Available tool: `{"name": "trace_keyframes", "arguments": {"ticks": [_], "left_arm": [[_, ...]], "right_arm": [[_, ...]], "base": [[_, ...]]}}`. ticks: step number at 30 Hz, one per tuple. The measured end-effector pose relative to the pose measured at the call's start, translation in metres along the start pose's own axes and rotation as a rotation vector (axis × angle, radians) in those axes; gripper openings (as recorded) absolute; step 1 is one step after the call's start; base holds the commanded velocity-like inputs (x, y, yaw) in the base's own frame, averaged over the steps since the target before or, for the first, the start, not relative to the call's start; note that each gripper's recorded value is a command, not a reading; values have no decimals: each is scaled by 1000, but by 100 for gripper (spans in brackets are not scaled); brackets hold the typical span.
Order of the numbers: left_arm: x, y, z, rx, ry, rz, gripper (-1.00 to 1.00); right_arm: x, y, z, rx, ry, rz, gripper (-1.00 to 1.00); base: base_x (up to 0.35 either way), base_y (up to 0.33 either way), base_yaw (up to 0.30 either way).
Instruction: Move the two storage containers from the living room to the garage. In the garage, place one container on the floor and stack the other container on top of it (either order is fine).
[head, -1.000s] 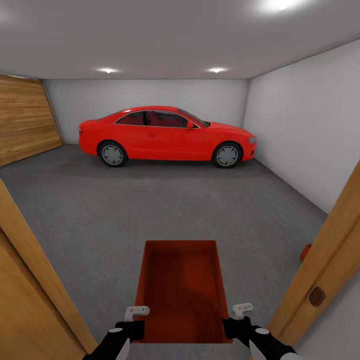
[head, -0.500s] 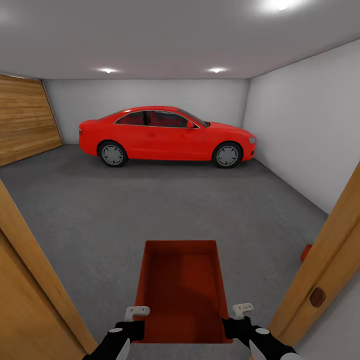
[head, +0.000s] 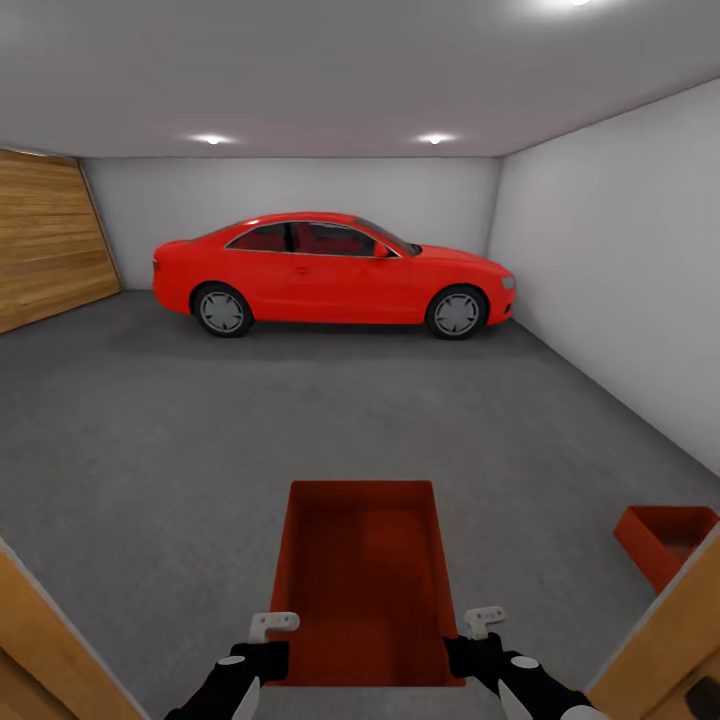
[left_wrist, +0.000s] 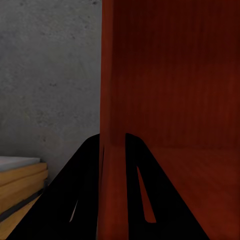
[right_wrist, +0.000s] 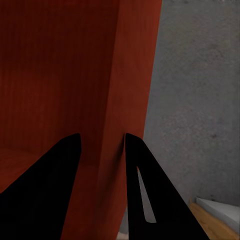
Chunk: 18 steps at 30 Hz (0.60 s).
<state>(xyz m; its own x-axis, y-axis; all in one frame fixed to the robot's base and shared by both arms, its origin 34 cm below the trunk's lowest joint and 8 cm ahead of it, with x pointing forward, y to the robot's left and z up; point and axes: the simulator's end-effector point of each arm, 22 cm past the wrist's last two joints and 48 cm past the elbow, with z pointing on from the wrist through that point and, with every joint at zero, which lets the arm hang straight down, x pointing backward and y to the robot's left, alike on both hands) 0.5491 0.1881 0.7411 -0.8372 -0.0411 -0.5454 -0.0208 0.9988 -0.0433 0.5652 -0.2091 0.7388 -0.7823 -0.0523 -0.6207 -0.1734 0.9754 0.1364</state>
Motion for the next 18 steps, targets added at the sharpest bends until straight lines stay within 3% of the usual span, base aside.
{"name": "trace_keyframes", "arguments": {"ticks": [18], "left_arm": [[0, 0, 0, 0, 1, 0, -100]], "right_arm": [[0, 0, 0, 0, 1, 0, -100]], "base": [[50, 0, 0]]}}
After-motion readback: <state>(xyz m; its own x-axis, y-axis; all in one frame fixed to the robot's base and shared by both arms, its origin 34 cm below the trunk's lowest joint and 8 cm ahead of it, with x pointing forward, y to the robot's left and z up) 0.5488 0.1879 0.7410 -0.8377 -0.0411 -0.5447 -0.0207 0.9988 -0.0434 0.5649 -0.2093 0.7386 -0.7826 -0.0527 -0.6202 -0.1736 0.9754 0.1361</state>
